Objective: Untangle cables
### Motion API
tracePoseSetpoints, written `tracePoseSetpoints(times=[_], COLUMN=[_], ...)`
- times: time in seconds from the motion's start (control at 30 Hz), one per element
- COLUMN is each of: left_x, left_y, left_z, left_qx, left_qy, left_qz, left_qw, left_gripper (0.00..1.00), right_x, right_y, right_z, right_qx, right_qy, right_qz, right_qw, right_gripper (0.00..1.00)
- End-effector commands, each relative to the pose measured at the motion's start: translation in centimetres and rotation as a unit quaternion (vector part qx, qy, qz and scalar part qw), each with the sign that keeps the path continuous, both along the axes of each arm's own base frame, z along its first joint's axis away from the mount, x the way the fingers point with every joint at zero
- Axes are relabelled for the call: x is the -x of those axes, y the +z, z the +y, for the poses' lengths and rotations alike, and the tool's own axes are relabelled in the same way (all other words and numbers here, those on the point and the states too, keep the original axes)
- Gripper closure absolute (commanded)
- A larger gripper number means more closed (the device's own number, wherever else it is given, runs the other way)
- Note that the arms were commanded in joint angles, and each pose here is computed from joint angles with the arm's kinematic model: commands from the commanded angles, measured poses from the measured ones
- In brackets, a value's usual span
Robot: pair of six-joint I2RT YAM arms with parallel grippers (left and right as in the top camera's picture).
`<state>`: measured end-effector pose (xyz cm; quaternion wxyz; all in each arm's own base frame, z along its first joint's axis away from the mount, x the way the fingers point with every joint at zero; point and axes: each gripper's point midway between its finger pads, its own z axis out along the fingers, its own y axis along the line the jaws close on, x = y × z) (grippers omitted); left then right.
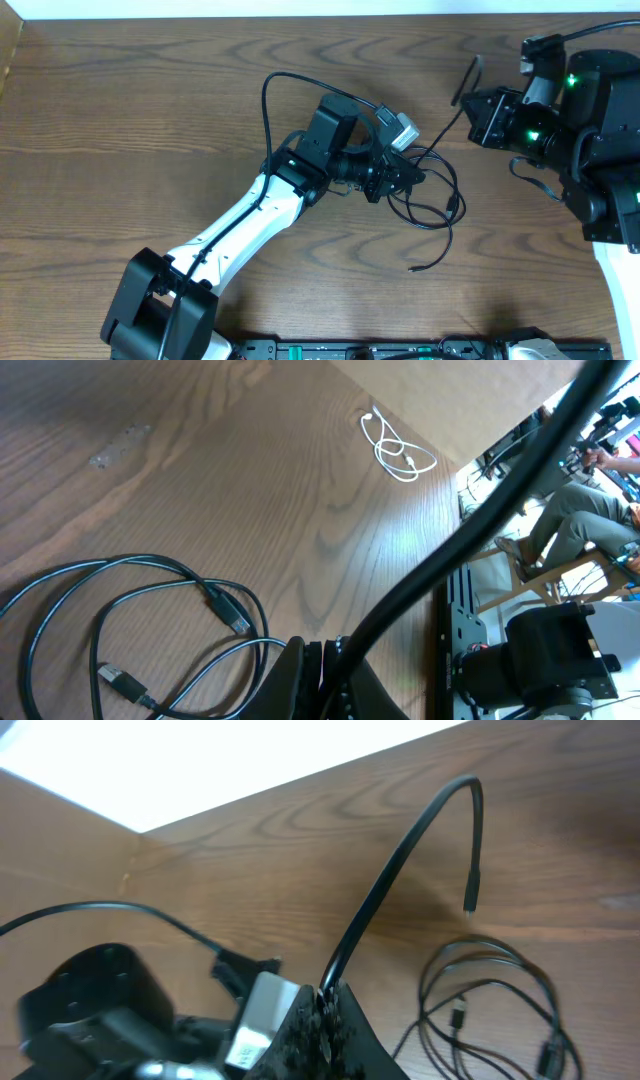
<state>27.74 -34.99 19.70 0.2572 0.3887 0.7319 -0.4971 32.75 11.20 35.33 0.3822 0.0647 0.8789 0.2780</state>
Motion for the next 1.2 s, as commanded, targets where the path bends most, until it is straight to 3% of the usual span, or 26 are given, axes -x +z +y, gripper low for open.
tracePoseSetpoints(times=[0.0, 0.3, 0.33, 0.4, 0.5, 0.63, 0.87, 1.03, 1.17], left_x=[0.3, 1.3, 1.2, 0.9, 0.2, -1.1, -3.2, -3.5, -3.4], left_y=[-0.4, 2.7, 3.4, 4.7, 7.2, 10.6, 14.3, 15.3, 15.4], left_z=[-0.1, 0.2, 0.5, 1.2, 3.0, 6.2, 11.8, 13.2, 13.2], left_qx=[0.000, 0.027, 0.032, 0.041, 0.058, 0.080, 0.102, 0.109, 0.111], left_qy=[-0.002, -0.010, -0.008, 0.002, 0.028, 0.072, 0.158, 0.180, 0.182], left_qz=[0.026, 0.011, 0.004, -0.006, -0.027, -0.060, -0.080, -0.082, -0.076], left_qw=[1.000, 1.000, 0.999, 0.999, 0.998, 0.992, 0.979, 0.974, 0.974], left_gripper=[0.92, 0.93, 0.92, 0.93, 0.93, 0.92, 0.92, 0.92, 0.92], right_x=[-0.1, -0.7, -0.8, -1.0, -0.7, -0.3, 1.3, 3.1, 4.3], right_y=[1.0, -1.3, -1.5, -2.5, -4.7, -6.4, -6.5, -9.8, -12.8], right_z=[-2.2, -5.6, -5.6, -5.6, -5.4, -4.1, 0.4, 3.2, 6.3], right_qx=[0.033, 0.133, 0.142, 0.156, 0.175, 0.185, 0.175, 0.127, 0.064], right_qy=[-0.033, -0.081, -0.073, -0.062, -0.039, 0.028, 0.229, 0.336, 0.404], right_qz=[-0.021, -0.001, -0.001, 0.013, 0.053, 0.075, 0.010, -0.005, -0.037], right_qw=[0.999, 0.988, 0.987, 0.986, 0.982, 0.979, 0.958, 0.933, 0.912], right_gripper=[0.99, 0.96, 0.61, 0.19, 0.14, 0.15, 0.18, 0.28, 0.25])
